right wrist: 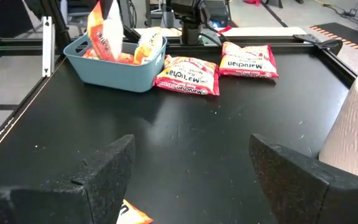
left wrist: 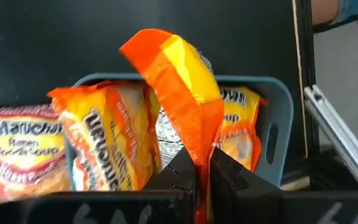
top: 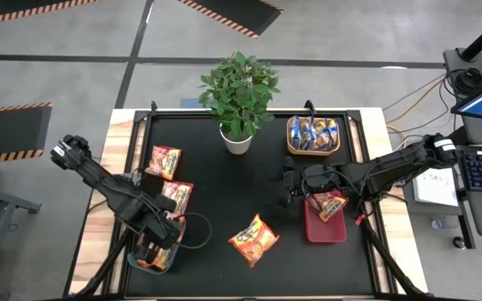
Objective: Sort Maruchan noodles
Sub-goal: Put the orange noodle pack into the blue bin
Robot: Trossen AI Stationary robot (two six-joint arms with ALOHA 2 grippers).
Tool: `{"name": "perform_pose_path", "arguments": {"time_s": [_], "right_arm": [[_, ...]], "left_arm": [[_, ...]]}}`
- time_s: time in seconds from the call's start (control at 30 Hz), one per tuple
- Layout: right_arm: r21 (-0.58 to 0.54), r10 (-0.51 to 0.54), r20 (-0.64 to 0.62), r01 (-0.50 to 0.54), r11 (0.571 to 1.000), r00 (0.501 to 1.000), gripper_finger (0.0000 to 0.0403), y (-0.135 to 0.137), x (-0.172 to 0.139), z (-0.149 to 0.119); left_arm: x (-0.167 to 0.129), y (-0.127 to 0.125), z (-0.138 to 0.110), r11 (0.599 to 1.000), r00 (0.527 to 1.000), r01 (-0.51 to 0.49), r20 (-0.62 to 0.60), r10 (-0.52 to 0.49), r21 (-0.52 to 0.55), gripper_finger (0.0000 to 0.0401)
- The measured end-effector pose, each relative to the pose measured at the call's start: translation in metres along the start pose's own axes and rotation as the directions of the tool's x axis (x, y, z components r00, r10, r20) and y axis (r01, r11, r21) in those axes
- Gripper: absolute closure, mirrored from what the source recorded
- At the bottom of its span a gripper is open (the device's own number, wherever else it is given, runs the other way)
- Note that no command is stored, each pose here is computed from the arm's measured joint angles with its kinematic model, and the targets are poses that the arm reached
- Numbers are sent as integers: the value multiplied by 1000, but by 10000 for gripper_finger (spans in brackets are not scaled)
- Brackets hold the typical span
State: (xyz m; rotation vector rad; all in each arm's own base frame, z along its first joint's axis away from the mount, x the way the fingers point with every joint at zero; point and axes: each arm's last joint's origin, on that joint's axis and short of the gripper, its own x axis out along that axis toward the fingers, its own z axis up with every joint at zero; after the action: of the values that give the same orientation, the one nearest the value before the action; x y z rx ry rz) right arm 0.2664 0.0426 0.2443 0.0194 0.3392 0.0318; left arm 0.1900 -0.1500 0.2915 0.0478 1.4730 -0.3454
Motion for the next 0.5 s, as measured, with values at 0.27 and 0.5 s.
{"name": "perform_pose_path", "arguments": {"time_s": [0.27, 0.5], "right_arm": [[0, 0, 1, 0, 1000, 1000, 99, 0, 0, 0], [25, -1, 0, 1, 1000, 1000, 99, 0, 0, 0]], "left_arm": [[16, 5, -2, 995, 998, -67, 3, 67, -76, 396], [26, 9, -7, 992, 994, -105, -35, 103, -77, 350]]}}
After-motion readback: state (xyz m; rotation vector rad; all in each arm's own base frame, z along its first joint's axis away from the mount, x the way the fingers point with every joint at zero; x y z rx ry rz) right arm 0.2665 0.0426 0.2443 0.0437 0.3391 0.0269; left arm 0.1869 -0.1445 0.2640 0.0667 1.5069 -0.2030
